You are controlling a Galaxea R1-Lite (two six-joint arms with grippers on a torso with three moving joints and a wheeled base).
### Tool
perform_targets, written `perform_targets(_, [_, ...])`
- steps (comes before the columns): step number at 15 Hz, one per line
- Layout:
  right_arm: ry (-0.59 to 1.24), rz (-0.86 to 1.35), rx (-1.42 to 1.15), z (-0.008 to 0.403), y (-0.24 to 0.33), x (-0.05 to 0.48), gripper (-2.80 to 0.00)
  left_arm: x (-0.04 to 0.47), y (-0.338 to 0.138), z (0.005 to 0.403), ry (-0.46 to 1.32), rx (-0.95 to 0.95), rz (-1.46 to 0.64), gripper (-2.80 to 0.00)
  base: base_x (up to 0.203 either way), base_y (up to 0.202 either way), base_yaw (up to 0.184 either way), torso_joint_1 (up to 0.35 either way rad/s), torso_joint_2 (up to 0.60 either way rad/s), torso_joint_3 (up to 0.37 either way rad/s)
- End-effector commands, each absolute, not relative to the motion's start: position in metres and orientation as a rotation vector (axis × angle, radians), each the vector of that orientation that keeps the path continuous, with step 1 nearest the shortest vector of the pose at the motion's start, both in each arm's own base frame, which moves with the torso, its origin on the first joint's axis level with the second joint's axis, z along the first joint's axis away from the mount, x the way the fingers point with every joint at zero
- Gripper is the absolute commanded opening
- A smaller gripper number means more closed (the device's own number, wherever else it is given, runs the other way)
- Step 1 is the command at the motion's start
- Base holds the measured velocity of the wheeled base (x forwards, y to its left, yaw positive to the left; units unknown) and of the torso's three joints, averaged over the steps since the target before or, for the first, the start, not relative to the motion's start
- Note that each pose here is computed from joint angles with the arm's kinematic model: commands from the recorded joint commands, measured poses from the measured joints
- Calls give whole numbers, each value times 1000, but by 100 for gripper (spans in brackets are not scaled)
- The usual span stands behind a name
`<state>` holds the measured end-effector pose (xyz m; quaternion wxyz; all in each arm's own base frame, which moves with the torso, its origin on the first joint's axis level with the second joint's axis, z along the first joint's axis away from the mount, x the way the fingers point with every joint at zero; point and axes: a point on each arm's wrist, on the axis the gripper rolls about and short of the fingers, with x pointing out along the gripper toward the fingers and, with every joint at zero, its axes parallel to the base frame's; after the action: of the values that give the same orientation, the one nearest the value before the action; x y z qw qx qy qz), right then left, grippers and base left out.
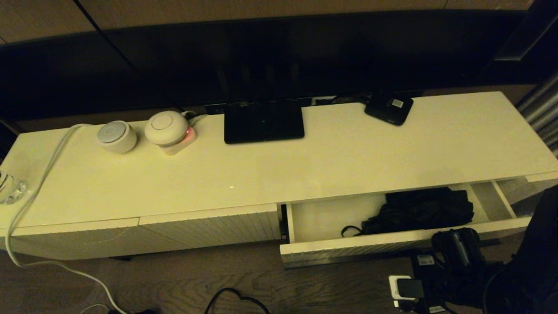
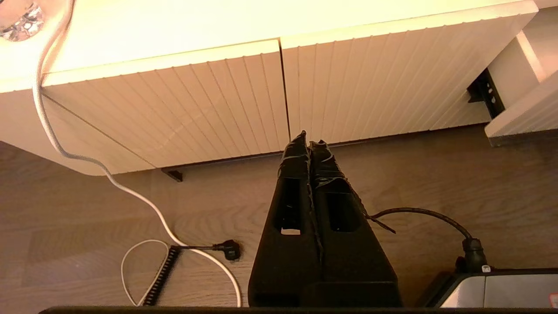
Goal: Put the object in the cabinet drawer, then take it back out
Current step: Open the drawer
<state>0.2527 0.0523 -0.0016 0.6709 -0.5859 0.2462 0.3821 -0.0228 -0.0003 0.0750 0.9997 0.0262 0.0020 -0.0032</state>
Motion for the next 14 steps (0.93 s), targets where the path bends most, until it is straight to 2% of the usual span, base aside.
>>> perform_targets(1, [530,840,-1330,6,50,250,0,-23,0,74,8,54,-6,-280,0,0,0,0,0,0])
perform_targets(9, [392,732,-1349,55,46,236,0,-23,0,74,8,53,-6,-280,0,0,0,0,0,0])
perform_targets(14, [307,680,-1361,88,41,193,0,-23,0,74,8,54,-6,-280,0,0,0,0,0,0])
